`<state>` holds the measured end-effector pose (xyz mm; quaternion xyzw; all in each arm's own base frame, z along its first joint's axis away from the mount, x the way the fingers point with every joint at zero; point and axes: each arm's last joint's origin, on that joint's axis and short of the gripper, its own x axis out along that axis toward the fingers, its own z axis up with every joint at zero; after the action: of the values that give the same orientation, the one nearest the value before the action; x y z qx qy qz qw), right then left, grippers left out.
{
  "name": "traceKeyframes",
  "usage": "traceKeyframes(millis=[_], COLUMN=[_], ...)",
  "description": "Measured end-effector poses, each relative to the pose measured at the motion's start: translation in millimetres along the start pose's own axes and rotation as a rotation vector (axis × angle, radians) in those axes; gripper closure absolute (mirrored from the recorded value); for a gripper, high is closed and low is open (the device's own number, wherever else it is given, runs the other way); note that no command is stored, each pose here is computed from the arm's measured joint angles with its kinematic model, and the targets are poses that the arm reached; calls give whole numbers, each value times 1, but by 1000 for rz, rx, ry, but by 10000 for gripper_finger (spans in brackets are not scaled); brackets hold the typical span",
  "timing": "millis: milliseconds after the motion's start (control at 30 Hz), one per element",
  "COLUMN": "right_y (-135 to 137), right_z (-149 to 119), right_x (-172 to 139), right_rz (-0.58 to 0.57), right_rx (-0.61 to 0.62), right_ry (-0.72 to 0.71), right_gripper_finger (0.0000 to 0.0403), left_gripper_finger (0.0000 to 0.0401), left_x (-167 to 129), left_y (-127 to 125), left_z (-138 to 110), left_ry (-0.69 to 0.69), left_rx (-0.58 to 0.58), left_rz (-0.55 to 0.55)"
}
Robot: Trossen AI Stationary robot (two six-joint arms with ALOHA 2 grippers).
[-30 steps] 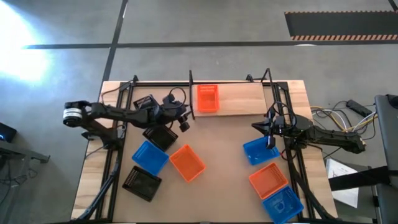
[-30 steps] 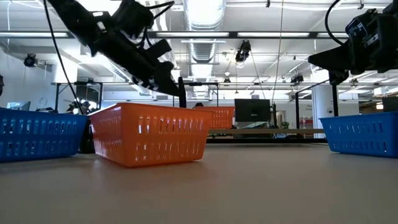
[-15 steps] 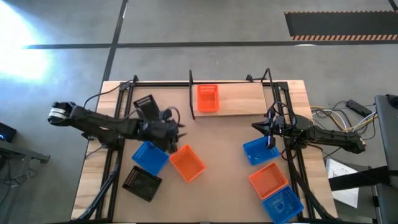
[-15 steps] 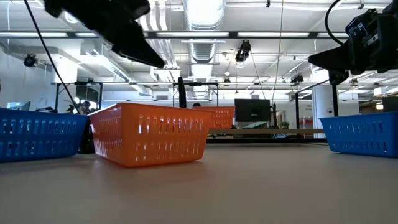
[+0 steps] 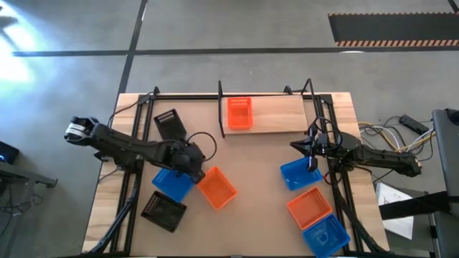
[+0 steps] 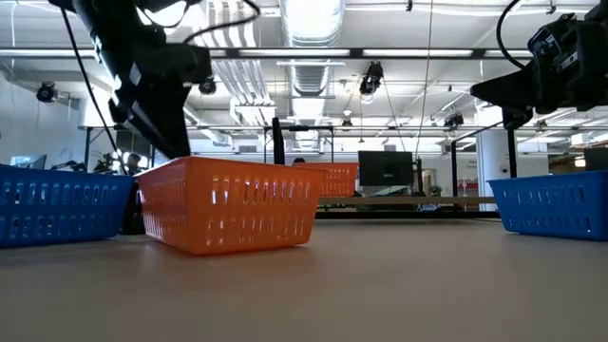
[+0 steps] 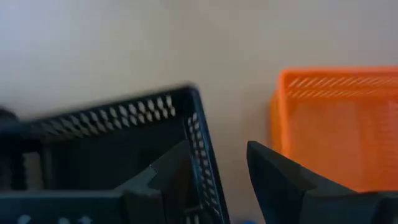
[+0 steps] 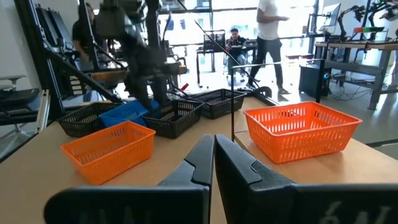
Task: Stack baskets on shelf by color
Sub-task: Put the middle black basket on the shelf
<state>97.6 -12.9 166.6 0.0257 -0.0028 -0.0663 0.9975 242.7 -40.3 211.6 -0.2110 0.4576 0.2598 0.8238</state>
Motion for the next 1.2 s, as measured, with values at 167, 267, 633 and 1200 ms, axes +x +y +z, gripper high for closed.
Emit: traceKeyframes(millis=[167, 267, 633, 1200], right_y=[0, 0, 0, 0], right_z=[0, 0, 0, 0], right_x=[0, 0, 0, 0], right_rz=[0, 0, 0, 0], right_rx=[0, 0, 0, 0], right_ry=[1, 1, 0, 0], right_gripper_finger=[394, 394, 394, 394], left_gripper_finger=[257, 257, 376, 401], left_x=[20, 33, 48, -54], left_y=[-1, -2, -1, -70], left_z=[-4, -6, 8, 139], left_ry=[56, 85, 200, -568], left_rx=[-29, -19, 85, 486], left_rz=[68, 101, 82, -390])
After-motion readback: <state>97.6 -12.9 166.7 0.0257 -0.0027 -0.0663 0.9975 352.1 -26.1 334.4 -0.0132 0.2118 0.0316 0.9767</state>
